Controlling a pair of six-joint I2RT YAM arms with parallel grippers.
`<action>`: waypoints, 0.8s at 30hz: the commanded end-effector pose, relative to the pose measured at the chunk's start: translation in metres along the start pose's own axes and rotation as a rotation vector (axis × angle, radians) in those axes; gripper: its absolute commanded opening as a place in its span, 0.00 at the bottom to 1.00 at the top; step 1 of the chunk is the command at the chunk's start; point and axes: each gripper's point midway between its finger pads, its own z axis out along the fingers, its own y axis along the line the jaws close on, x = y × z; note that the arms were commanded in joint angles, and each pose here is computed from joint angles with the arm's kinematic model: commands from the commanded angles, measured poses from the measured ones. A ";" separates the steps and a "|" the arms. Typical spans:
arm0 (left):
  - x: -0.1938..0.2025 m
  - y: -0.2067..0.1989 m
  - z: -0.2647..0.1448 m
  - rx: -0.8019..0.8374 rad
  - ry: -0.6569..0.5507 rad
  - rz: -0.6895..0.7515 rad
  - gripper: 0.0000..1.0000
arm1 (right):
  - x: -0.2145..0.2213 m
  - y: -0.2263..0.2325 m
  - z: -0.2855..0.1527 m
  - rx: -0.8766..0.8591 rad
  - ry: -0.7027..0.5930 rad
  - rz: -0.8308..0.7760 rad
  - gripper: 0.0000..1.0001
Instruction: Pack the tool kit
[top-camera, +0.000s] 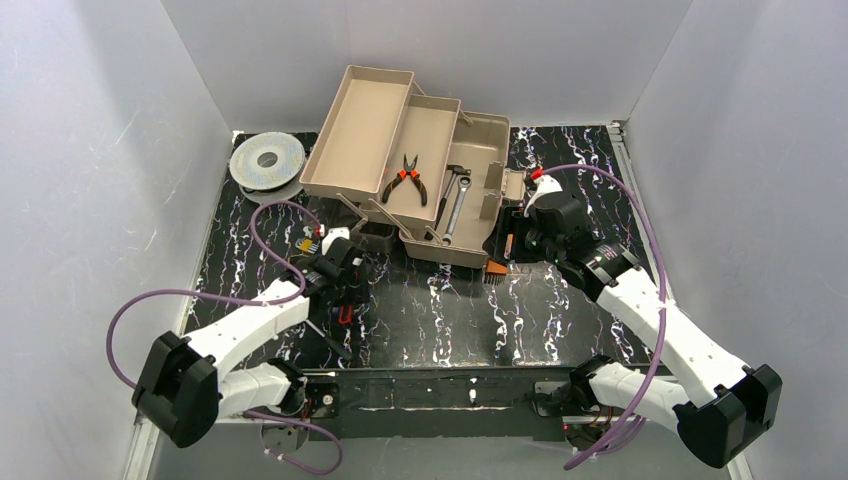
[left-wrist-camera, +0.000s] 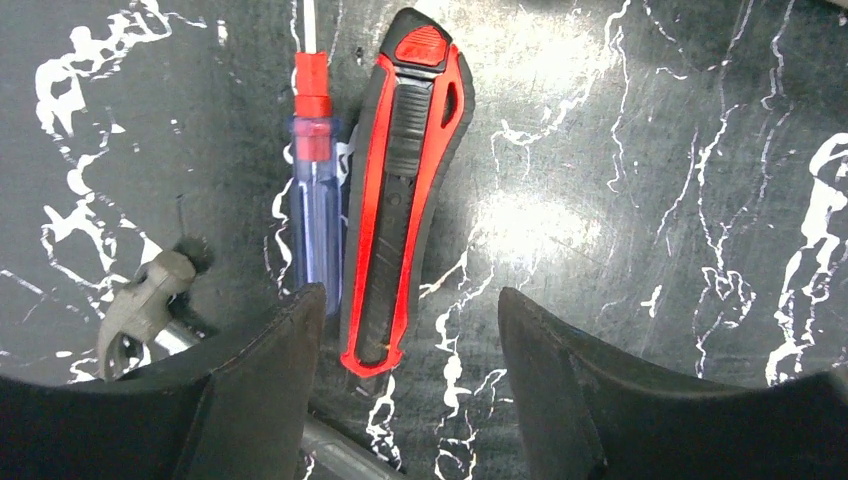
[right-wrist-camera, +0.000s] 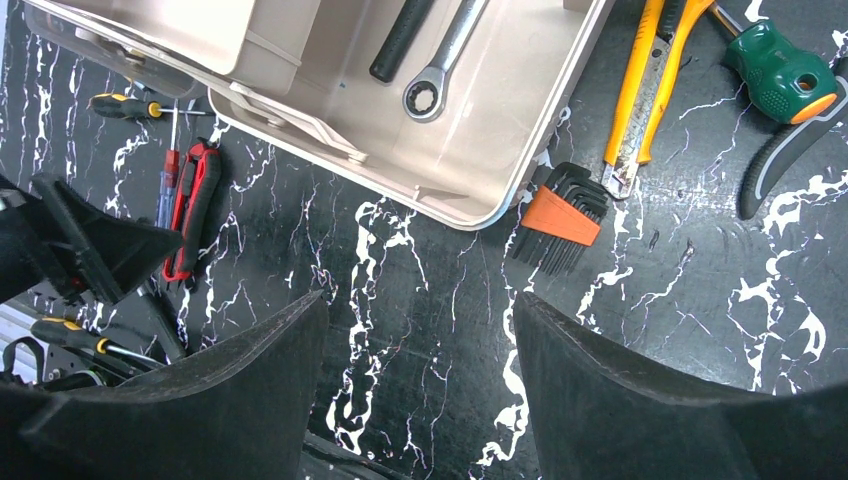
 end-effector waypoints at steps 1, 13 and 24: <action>0.011 -0.006 0.015 0.004 0.054 0.026 0.61 | -0.012 0.006 -0.001 -0.023 -0.039 0.007 0.75; 0.035 0.015 0.033 -0.104 0.143 -0.044 0.54 | -0.010 0.003 -0.004 -0.014 -0.042 0.010 0.75; 0.041 0.001 0.035 -0.039 0.191 -0.053 0.25 | -0.012 0.002 -0.005 -0.012 -0.048 0.008 0.75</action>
